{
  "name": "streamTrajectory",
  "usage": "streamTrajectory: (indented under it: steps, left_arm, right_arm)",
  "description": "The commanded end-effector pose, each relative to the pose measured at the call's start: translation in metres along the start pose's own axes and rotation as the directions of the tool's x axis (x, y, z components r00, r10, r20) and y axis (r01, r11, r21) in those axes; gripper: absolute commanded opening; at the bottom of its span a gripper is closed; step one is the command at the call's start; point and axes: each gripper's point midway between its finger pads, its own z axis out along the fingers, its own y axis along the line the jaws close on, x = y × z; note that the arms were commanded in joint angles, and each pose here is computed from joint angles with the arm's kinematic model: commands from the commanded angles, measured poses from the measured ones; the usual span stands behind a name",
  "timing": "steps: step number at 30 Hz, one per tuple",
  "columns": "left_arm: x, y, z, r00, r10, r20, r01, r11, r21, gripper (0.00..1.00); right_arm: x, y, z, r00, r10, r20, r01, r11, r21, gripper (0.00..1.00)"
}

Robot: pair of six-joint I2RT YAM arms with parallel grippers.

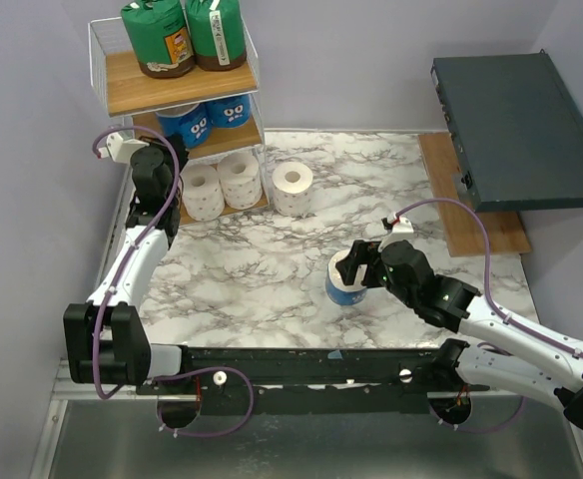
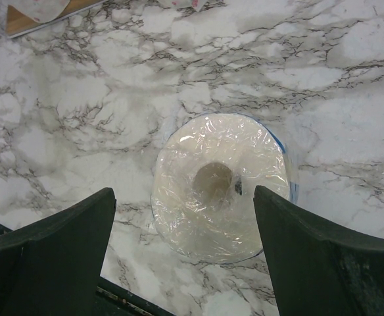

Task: Place and organize the paper towels onto the shelf
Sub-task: Place the paper towel on the shelf.

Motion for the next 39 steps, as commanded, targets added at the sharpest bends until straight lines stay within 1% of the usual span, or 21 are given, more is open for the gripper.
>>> streamTrajectory:
  steps: [1, 16, 39]
  left_arm:
    - [-0.011, -0.001, 0.007, 0.999, 0.031, 0.043, -0.029, 0.999, -0.041, 0.00]
    - [-0.009, 0.012, 0.026, 0.998, 0.053, 0.037, -0.048, 0.992, -0.113, 0.00]
    - [-0.004, 0.019, 0.048, 0.998, 0.062, 0.026, -0.058, 0.989, -0.134, 0.00]
  right_arm:
    - [0.004, -0.005, 0.001, 1.000, -0.014, -0.003, 0.014, 1.000, 0.017, 0.89]
    - [0.006, -0.007, 0.003, 1.000, -0.021, -0.009, 0.021, 0.999, 0.026, 0.89]
    - [0.007, -0.008, 0.005, 1.000, -0.024, -0.014, 0.025, 0.999, 0.035, 0.89]
